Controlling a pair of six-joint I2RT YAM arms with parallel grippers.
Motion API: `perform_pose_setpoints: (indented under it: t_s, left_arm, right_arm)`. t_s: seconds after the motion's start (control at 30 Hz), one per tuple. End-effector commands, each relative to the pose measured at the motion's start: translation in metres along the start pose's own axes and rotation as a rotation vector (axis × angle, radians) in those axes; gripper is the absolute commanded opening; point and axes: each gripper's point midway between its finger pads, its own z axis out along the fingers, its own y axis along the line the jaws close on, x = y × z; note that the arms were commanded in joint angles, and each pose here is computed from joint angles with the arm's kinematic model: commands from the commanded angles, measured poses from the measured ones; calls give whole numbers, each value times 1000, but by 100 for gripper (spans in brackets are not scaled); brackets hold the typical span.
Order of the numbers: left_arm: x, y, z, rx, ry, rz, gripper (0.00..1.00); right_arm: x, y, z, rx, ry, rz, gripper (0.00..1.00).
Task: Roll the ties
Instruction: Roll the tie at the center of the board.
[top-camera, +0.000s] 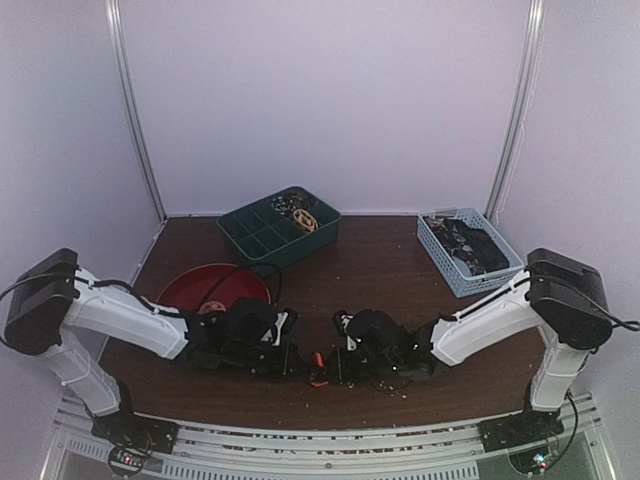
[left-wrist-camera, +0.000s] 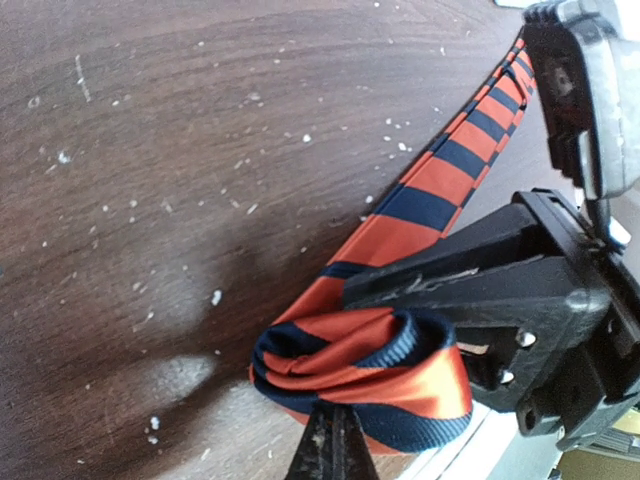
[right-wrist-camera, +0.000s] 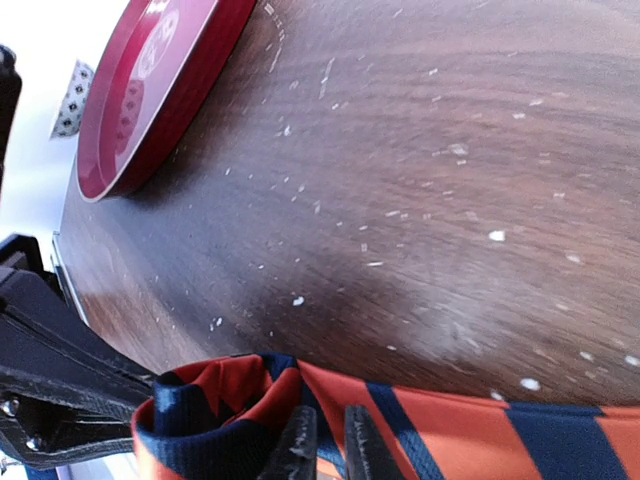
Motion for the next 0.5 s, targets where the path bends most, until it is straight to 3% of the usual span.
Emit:
perform_pose_setpoints:
  t_s: [0.0,0.47]
  left_arm:
    - [-6,-13,4,33,-4,35,0]
    - [-10,-17,23,32,8,58,0]
  right_arm:
    - [-14,-11,-16,57,-68,10,14]
    - [-37,-7,-56,86,-168,9,39]
